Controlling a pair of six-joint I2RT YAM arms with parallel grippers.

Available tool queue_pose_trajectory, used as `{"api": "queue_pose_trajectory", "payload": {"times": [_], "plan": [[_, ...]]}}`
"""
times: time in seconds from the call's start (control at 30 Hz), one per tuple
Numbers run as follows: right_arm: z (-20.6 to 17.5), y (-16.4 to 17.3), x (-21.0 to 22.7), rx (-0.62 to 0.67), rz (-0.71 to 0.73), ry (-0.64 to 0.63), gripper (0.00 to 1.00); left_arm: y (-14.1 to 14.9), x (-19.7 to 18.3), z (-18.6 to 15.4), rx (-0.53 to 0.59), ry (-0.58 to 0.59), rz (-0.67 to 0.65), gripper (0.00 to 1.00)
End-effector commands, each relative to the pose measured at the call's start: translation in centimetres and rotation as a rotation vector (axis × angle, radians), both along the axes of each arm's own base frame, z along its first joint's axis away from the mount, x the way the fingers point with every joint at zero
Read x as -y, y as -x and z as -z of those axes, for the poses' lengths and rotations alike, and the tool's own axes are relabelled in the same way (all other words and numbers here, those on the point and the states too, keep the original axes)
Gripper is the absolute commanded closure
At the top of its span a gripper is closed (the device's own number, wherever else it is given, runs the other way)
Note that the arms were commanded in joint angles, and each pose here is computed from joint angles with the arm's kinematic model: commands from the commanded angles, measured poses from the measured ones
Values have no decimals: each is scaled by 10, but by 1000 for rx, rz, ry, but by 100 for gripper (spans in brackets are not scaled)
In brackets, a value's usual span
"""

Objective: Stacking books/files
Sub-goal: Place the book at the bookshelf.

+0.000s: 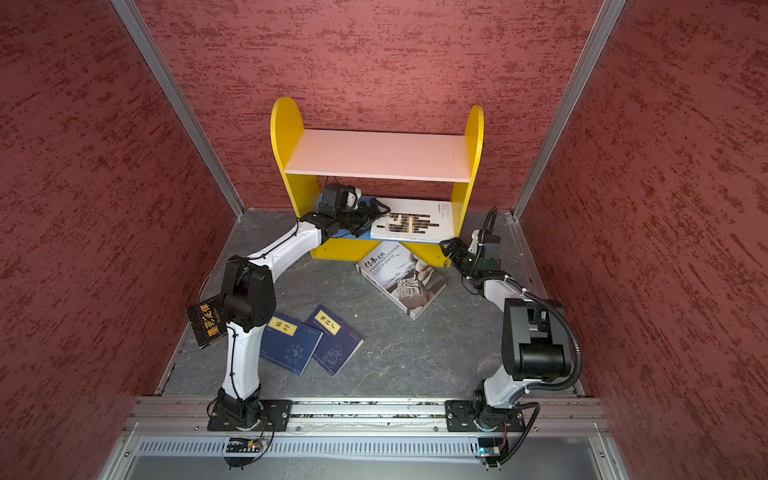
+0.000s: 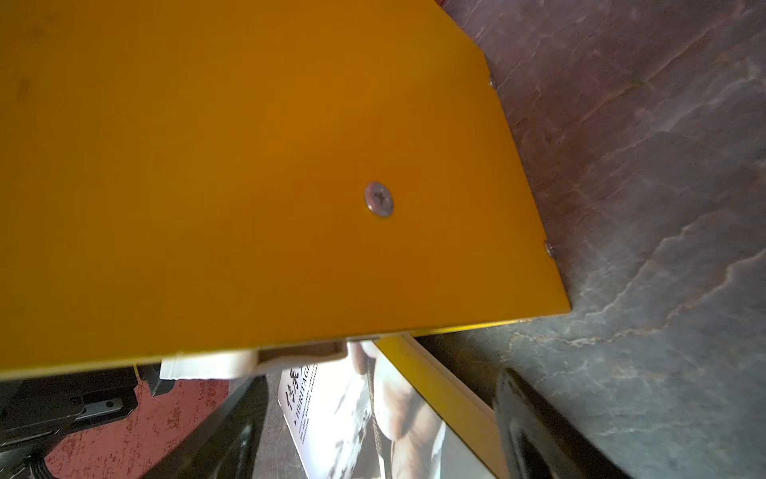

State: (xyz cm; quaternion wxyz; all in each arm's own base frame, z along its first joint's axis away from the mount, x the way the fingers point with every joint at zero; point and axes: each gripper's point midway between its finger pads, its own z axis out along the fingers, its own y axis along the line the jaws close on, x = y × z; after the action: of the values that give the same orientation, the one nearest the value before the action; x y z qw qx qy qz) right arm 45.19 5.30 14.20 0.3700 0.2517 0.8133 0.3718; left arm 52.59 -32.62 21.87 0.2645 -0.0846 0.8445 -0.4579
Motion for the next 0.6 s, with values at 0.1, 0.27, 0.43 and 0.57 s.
{"api": "queue_pose_trajectory", "payload": {"times": [0.1, 0.27, 0.43, 0.57], "plan": [[-21, -15, 3, 68, 18, 15, 14, -3, 15, -8, 25, 31, 44, 1], [-18, -12, 3, 60, 19, 18, 14, -3, 14, -5, 20, 24, 42, 1], [-16, -11, 4, 54, 25, 17, 14, -3, 8, 1, 1, -16, 19, 1], [-15, -12, 4, 52, 31, 17, 14, -3, 1, 5, -12, -55, -3, 1]]}}
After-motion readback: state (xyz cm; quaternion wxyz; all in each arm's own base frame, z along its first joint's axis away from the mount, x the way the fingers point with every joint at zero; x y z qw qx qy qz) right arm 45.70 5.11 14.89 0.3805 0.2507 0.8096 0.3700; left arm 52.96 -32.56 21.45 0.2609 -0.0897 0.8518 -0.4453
